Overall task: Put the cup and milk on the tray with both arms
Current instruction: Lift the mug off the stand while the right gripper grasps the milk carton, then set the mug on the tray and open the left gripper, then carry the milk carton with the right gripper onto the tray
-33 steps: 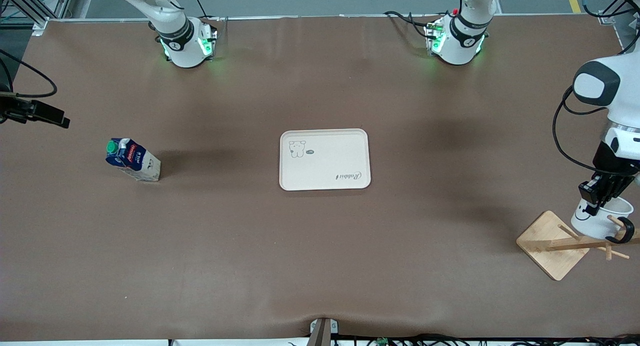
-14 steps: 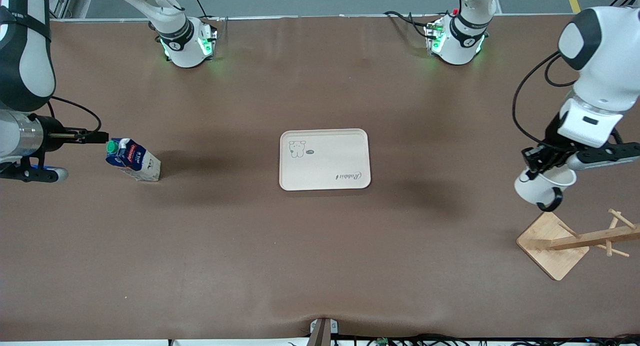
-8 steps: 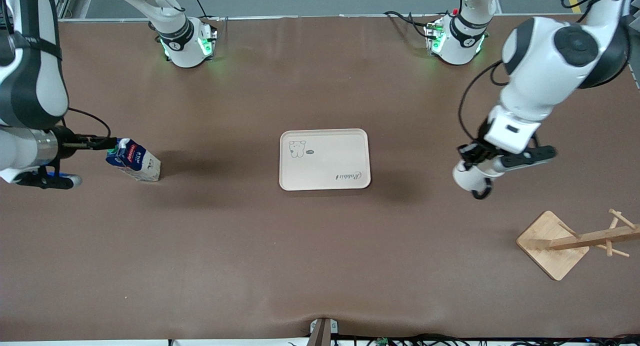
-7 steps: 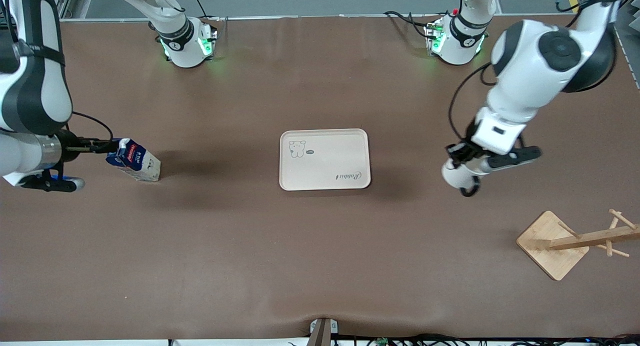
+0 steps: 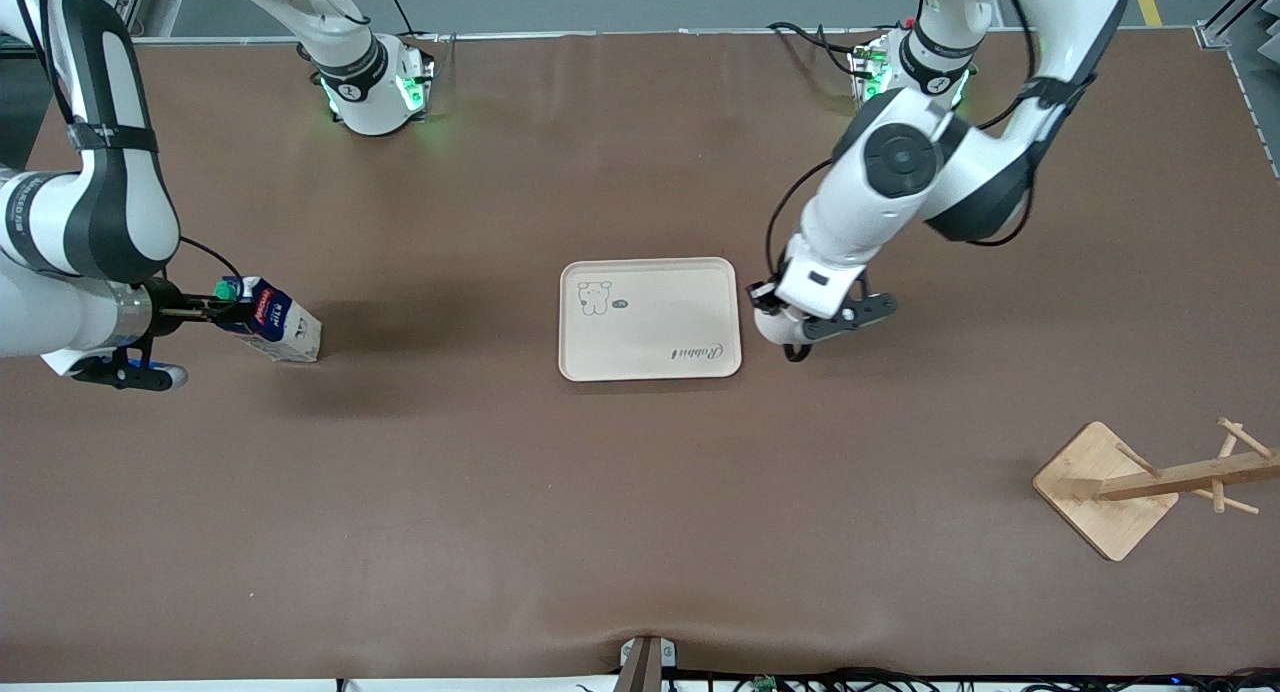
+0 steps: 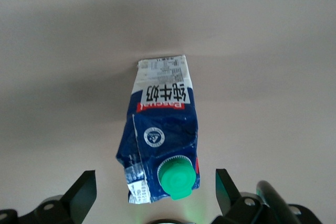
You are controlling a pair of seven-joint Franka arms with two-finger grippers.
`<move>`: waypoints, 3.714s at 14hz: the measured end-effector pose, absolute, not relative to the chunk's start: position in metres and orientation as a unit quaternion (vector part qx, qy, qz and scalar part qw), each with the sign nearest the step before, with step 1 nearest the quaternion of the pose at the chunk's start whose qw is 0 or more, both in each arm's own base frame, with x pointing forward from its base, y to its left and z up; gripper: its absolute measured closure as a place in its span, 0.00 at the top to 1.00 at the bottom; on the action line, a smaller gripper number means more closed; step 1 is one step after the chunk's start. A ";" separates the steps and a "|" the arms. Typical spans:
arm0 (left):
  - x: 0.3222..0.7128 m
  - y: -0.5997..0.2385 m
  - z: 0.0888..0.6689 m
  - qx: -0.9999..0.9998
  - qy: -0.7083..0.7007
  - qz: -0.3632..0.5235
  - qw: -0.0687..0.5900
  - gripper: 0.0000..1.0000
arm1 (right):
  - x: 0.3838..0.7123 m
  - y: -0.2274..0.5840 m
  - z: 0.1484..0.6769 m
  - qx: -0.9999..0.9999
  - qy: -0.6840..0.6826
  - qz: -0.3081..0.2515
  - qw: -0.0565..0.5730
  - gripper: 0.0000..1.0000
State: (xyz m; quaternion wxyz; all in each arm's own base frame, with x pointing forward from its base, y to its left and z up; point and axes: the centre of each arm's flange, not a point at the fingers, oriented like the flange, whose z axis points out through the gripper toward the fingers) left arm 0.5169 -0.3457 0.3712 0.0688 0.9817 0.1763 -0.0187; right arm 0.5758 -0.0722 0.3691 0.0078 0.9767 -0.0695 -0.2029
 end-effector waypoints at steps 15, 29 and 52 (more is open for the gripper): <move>0.478 -0.476 0.246 0.972 0.231 -0.035 -0.024 0.07 | 0.549 -0.079 0.325 0.985 -0.034 -0.171 -0.003 0.96; 0.563 -0.416 0.384 0.967 0.251 0.015 -0.049 1.00 | 0.572 -0.025 0.416 0.985 0.005 -0.171 -0.032 0.51; 0.552 -0.020 0.654 0.999 0.007 -0.013 -0.035 1.00 | 0.562 0.423 0.365 0.975 -0.003 -0.215 -0.063 0.51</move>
